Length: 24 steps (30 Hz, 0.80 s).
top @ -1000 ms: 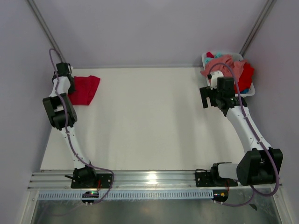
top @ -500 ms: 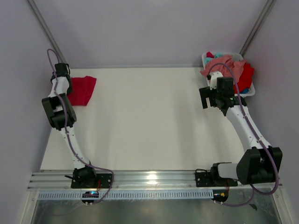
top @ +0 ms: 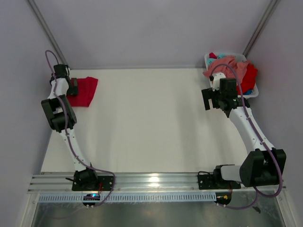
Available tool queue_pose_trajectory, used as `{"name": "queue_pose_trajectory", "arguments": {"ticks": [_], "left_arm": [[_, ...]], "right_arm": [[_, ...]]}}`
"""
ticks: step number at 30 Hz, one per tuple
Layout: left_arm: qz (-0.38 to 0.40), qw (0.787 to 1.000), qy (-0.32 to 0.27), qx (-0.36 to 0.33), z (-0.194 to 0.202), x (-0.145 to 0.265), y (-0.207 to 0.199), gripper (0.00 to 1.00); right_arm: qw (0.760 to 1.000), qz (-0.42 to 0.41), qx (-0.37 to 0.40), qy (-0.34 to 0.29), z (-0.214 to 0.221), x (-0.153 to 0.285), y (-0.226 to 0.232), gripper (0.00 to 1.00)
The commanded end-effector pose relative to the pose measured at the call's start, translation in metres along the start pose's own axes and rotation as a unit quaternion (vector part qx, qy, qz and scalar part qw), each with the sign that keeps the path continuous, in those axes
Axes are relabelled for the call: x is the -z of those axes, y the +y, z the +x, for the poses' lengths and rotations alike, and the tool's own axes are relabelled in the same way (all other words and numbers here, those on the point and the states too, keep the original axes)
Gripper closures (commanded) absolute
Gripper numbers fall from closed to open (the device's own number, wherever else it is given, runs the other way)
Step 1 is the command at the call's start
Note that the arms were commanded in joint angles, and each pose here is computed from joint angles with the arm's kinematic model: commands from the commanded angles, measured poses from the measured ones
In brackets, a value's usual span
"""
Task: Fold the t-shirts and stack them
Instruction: Neatly place the folded tshirt to the corner
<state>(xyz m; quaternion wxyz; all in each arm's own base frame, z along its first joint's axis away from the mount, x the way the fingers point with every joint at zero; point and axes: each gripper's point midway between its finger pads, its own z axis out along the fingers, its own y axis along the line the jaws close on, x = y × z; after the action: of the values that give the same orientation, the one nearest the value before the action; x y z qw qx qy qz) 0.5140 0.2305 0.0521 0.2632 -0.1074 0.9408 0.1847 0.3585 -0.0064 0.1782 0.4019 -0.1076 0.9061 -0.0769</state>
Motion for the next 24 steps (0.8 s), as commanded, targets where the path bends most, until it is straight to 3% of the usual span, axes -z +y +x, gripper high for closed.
{"name": "queue_pose_trajectory", "arguments": {"ticks": [1,7,18,21,24], "left_arm": [[0.032,0.999,-0.028,0.007,-0.016,0.017,-0.006,0.08],[0.097,0.992,-0.074,0.02,-0.037,0.055,-0.02,0.05],[0.149,0.973,-0.175,0.035,-0.086,0.169,-0.015,0.01],[0.243,0.955,-0.172,0.003,-0.076,0.198,-0.045,0.01],[0.307,0.943,-0.123,-0.022,-0.044,0.216,-0.067,0.01]], "right_arm": [[1.0,-0.002,-0.009,-0.016,-0.011,0.003,0.001,0.01],[1.0,-0.006,-0.01,-0.017,-0.012,-0.001,0.003,0.01],[0.999,-0.02,-0.015,-0.02,-0.018,-0.003,0.008,0.01],[0.999,-0.022,-0.012,-0.022,-0.019,-0.002,0.01,0.01],[0.999,-0.027,-0.009,-0.024,-0.02,-0.002,0.012,0.01]]}}
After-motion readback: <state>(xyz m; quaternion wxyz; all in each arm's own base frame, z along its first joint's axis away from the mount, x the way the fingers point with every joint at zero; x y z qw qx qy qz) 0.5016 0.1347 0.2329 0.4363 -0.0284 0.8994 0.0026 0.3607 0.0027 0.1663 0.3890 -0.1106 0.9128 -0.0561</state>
